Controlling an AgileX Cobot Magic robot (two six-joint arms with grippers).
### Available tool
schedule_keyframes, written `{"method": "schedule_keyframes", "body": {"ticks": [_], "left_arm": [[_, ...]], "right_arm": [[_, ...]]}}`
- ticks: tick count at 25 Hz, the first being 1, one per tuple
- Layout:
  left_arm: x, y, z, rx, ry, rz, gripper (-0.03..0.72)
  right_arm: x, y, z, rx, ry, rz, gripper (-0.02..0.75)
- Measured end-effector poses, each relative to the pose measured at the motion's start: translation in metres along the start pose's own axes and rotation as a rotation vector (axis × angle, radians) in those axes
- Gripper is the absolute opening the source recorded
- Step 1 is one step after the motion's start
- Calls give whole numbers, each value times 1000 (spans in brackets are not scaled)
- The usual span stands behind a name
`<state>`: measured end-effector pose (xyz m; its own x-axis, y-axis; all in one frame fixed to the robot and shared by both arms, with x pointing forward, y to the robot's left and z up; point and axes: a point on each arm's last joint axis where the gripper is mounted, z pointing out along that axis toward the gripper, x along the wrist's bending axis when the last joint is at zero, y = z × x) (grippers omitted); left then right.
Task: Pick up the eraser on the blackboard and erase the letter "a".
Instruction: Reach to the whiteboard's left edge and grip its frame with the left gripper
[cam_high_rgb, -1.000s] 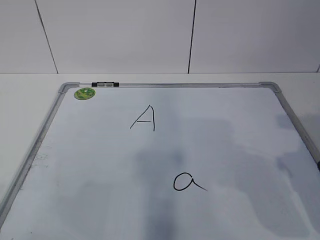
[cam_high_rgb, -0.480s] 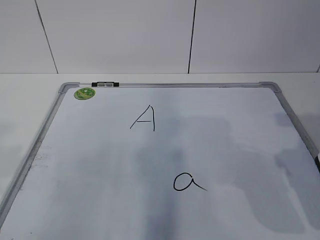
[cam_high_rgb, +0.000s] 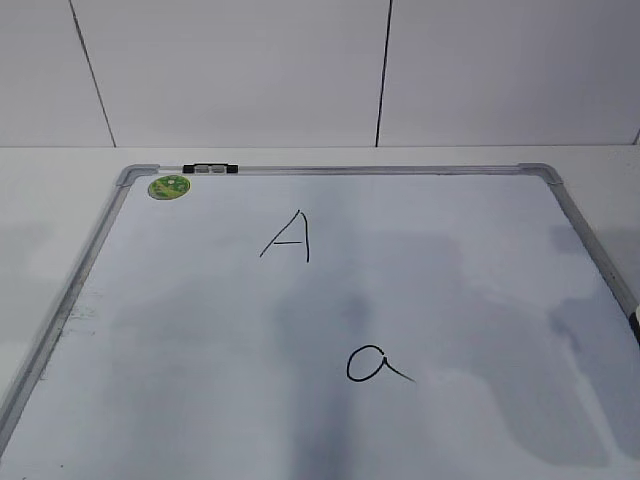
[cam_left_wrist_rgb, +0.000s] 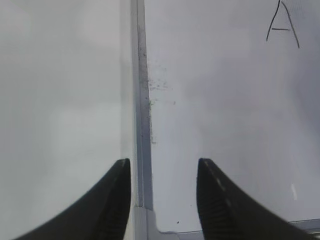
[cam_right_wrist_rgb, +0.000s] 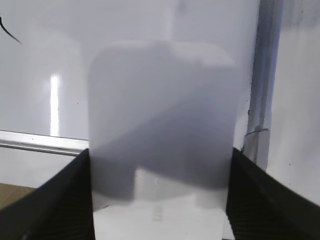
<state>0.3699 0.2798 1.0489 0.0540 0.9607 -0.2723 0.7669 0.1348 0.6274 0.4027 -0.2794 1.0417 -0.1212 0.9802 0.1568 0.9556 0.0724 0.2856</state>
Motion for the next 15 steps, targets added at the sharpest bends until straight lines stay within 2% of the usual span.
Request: {"method": "schedule_keyframes", "body": {"ticks": [5,10,15], "left_arm": [[0,23,15,51,1,15,342],[0,53,31,85,4,11,423],[3,69,54,197,0,-4,445]], "right_arm": [[0,0,0,0,0,0,573],[0,0,0,0,0,-1,573],[0,0,0,-1,0,-1,573]]}}
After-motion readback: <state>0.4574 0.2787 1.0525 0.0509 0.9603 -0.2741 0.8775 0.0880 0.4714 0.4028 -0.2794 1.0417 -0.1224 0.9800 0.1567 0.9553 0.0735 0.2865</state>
